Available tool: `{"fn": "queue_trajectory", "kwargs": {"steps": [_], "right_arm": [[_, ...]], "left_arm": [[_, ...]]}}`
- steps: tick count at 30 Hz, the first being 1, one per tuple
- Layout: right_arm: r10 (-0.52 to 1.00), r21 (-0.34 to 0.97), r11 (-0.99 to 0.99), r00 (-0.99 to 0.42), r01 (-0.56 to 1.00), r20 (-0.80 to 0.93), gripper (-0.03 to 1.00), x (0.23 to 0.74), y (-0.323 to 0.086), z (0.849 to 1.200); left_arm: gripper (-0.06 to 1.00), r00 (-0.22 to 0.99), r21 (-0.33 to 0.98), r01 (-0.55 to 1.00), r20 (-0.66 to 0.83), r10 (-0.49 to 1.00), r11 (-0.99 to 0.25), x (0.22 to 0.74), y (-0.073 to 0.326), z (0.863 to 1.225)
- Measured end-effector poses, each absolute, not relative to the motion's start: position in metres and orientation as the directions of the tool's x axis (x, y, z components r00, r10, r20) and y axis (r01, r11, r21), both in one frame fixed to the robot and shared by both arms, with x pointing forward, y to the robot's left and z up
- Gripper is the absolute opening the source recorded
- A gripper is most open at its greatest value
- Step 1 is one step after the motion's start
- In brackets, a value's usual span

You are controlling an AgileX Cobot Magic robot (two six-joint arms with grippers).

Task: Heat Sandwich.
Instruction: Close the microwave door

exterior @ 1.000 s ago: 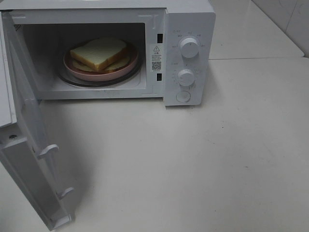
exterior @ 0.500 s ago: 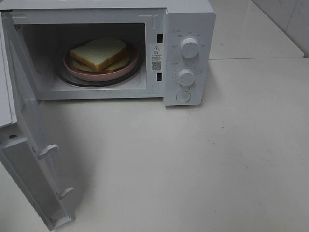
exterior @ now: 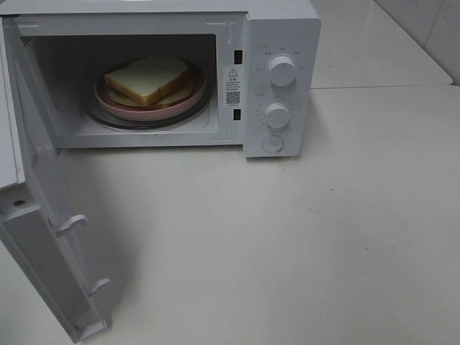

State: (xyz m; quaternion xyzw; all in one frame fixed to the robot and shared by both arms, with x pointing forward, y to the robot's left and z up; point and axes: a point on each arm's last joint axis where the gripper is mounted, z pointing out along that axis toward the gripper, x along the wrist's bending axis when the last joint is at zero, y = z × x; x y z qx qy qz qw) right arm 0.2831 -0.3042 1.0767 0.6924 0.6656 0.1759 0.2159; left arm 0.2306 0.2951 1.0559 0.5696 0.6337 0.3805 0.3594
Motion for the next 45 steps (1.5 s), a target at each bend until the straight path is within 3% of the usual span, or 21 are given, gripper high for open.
{"fn": "queue_trajectory", "kwargs": {"steps": [22, 45], "right_arm": [[0.999, 0.805, 0.003, 0.037, 0.593, -0.031, 0.8, 0.249, -0.298, 1.05], [0.998, 0.87, 0.014, 0.049, 0.493, -0.044, 0.8, 0.231, -0.297, 1.049]], "left_arm": [[0.8, -0.093, 0.892, 0.448, -0.022, 0.995, 0.062, 0.231, 0.295, 1.056], [0.8, -0.093, 0.892, 0.448, -0.022, 0.995, 0.062, 0.231, 0.295, 1.056]]}}
